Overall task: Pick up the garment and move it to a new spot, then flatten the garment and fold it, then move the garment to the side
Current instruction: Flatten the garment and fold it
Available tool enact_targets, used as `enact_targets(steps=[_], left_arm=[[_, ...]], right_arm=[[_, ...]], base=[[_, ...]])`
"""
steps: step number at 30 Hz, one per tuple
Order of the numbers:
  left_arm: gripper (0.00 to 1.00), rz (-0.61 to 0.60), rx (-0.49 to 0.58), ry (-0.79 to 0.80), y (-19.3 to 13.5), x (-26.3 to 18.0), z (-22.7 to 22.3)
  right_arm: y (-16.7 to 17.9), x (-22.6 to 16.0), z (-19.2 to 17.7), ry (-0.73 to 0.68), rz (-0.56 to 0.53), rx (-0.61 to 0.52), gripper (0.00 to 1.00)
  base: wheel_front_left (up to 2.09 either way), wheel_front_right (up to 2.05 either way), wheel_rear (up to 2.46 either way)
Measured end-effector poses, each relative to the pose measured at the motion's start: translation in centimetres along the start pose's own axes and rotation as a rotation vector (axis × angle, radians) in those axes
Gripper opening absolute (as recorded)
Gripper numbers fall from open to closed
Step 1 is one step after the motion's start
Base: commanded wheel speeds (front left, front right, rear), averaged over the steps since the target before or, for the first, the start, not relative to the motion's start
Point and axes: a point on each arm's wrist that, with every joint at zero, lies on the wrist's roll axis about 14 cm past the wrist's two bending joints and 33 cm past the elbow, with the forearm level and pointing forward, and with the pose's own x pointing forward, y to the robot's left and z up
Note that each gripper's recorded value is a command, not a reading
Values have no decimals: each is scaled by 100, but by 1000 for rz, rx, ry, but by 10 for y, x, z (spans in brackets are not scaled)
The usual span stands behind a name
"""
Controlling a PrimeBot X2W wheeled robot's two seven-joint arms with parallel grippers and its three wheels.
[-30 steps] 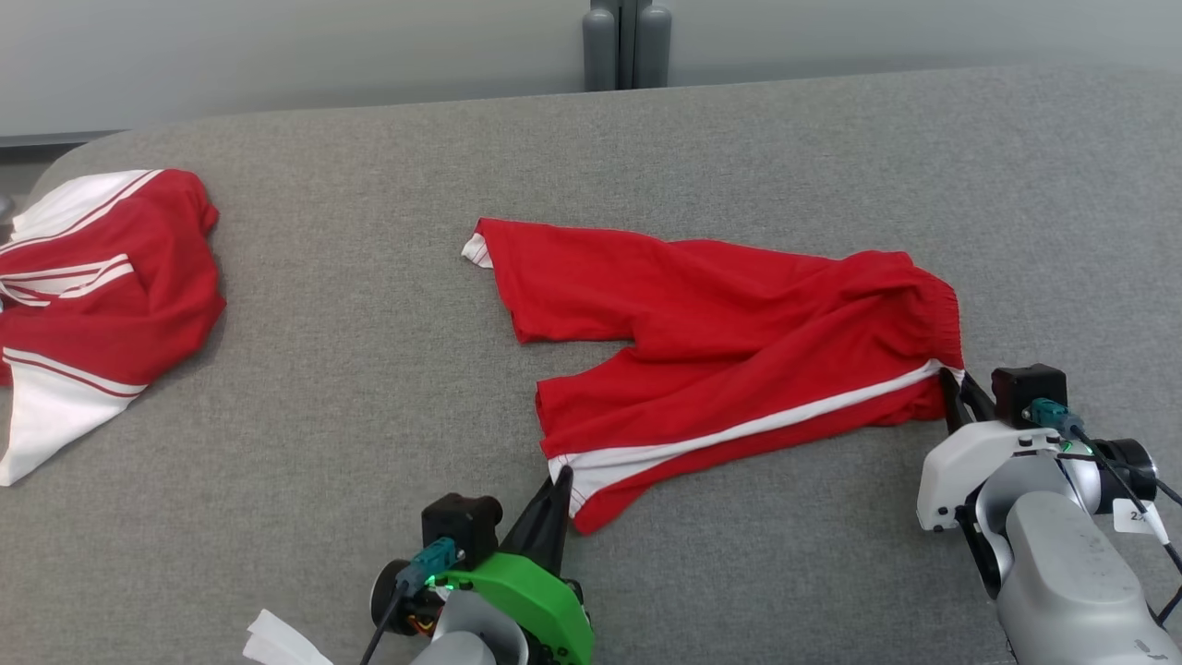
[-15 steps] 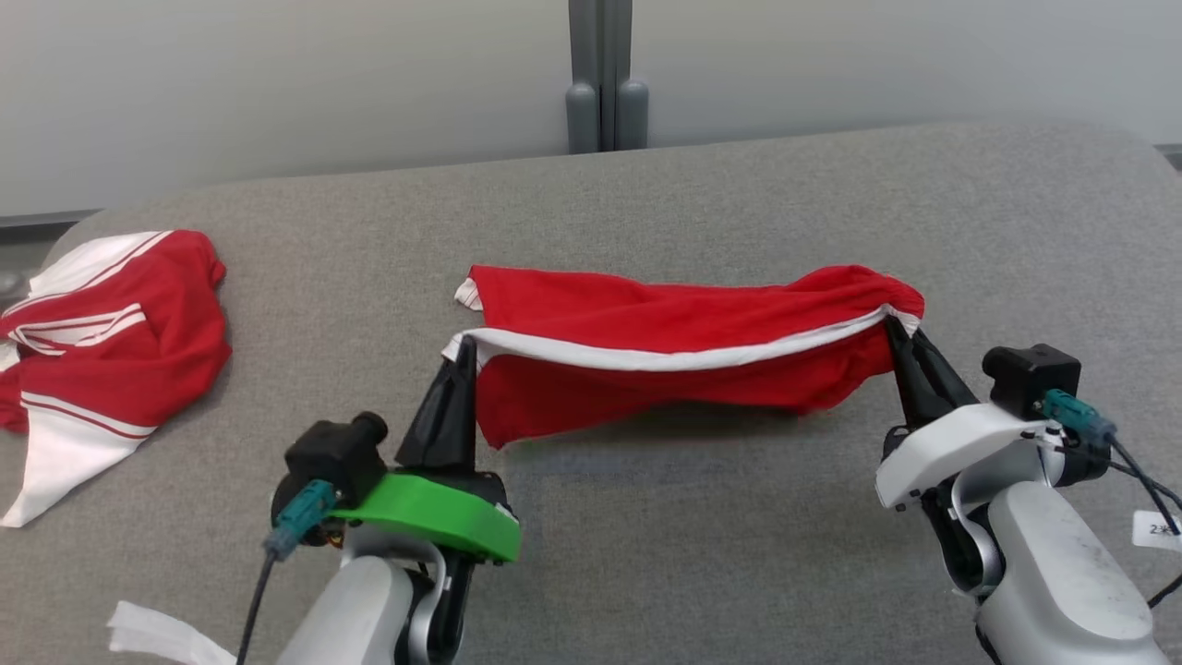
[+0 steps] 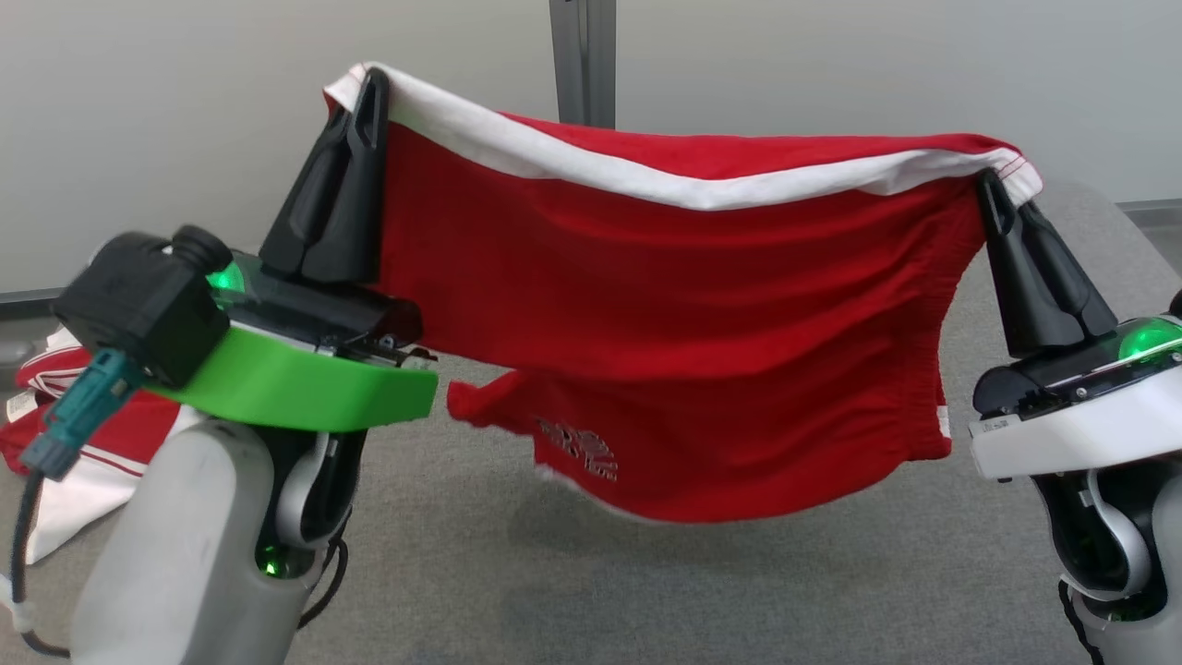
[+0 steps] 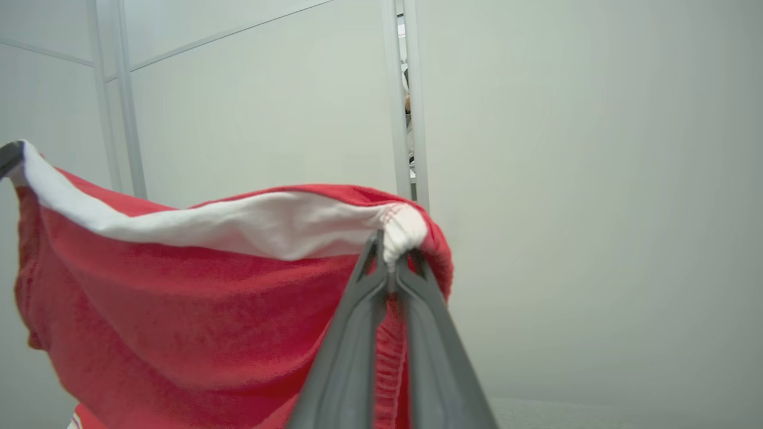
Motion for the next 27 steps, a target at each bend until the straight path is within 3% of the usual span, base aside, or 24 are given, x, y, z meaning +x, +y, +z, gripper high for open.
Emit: enact_targets(steps=[4, 10, 15, 21, 24, 27], left_arm=[[0, -36, 32, -3, -2, 17, 14], [0, -28, 31, 166, 17, 37, -37], [0, -2, 76, 221, 51, 77, -65], [0, 21, 136, 118, 82, 141, -66], [0, 25, 145, 90, 92, 159, -83], [0, 72, 117, 146, 115, 155, -128]], right_arm=[[6, 2, 15, -16, 15, -8, 0], [-6, 22, -16, 89, -5, 25, 0], [-26, 79, -36, 99, -10, -16, 0], [-48, 159, -36, -27, -41, -53, 0], [-54, 182, -66, -15, -50, -59, 0], [-62, 186, -120, 65, -63, -52, 0]], base=[[0, 0, 0], [0, 0, 0], [0, 0, 0], [0, 0, 0], [0, 0, 0], [0, 0, 0]])
